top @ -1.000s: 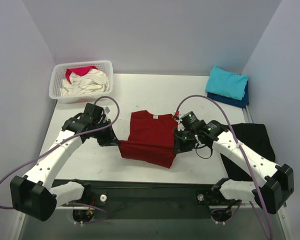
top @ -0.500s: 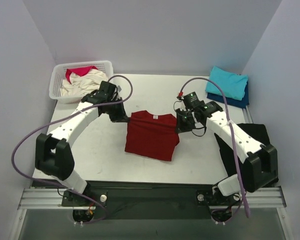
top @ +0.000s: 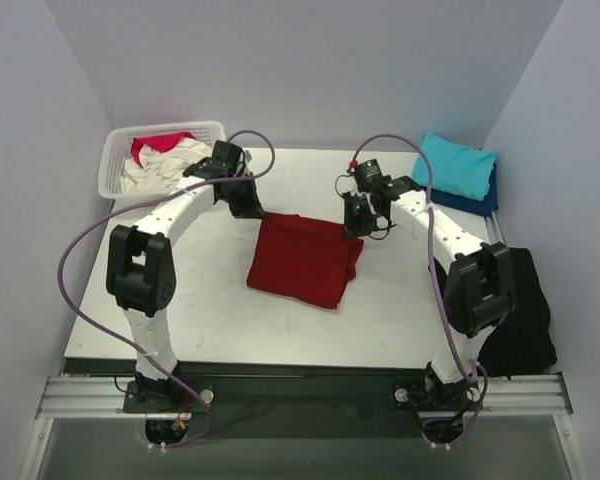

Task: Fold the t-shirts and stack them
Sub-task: Fold the long partially folded tshirt into a neat square

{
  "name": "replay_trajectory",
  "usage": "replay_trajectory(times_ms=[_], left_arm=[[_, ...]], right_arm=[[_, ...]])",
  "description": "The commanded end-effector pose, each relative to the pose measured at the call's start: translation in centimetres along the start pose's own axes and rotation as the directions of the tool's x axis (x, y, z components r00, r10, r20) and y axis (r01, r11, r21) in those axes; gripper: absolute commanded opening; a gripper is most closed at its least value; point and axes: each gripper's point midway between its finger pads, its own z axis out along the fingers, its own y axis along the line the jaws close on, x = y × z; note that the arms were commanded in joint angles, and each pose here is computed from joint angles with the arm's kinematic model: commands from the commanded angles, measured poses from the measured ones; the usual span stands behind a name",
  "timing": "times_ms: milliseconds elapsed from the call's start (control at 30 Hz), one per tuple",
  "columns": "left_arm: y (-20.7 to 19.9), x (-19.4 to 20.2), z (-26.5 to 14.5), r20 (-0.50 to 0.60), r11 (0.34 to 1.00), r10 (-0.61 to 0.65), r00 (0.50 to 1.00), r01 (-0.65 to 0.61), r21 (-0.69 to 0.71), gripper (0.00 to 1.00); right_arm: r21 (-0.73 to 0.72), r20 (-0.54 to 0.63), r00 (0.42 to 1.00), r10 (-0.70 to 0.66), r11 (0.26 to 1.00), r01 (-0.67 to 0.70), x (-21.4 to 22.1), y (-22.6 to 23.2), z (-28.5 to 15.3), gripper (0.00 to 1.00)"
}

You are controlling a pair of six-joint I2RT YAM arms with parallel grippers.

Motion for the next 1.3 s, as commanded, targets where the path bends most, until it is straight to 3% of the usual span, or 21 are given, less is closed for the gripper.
replay_trajectory(times_ms=[0, 300, 500, 633, 733, 900, 967, 1267], left_arm=[[-2.8, -5.2, -3.4, 0.142, 0.991, 0.035, 0.989, -0.052, 0.119, 0.00], [-6.1, -11.1, -5.4, 0.229, 0.976, 0.056, 0.972, -0.103, 0.195, 0.00], [-7.5, -12.0, -6.7, 0.255, 0.965, 0.043, 0.966, -0.106, 0.241, 0.00], [-8.7, -11.8, -8.7, 0.255, 0.951, 0.034, 0.966, -0.109, 0.288, 0.00], [-8.7, -10.5, -11.1, 0.260, 0.950, 0.065, 0.963, -0.140, 0.279, 0.00], [-6.2, -4.9, -12.9, 0.174, 0.962, 0.095, 0.980, -0.135, 0.236, 0.00], [-5.9, -3.1, -15.3, 0.197, 0.960, 0.103, 0.975, -0.149, 0.236, 0.00], [1.4, 9.8, -17.8, 0.035, 0.992, -0.007, 0.999, 0.002, 0.129, 0.00]], right_arm=[[0.010, 0.105, 0.994, 0.012, 1.000, -0.013, -3.0, -0.9, -3.3, 0.00], [0.001, 0.215, 0.976, 0.037, 0.999, -0.038, -8.8, -3.3, -5.7, 0.00], [0.001, 0.291, 0.956, 0.020, 1.000, -0.021, -11.4, -3.2, -8.6, 0.00], [-0.033, 0.288, 0.958, 0.004, 0.999, 0.005, -10.5, -1.5, -10.2, 0.00], [-0.020, 0.276, 0.961, -0.020, 0.999, 0.026, -7.7, -0.8, -11.1, 0.00], [-0.044, 0.230, 0.971, -0.069, 0.996, 0.081, -0.7, 1.8, -12.0, 0.00], [-0.062, 0.209, 0.975, -0.070, 0.994, 0.084, 1.3, 2.3, -12.1, 0.00], [-0.136, 0.131, 0.989, -0.070, 0.987, 0.088, 9.4, 4.3, -12.7, 0.00]])
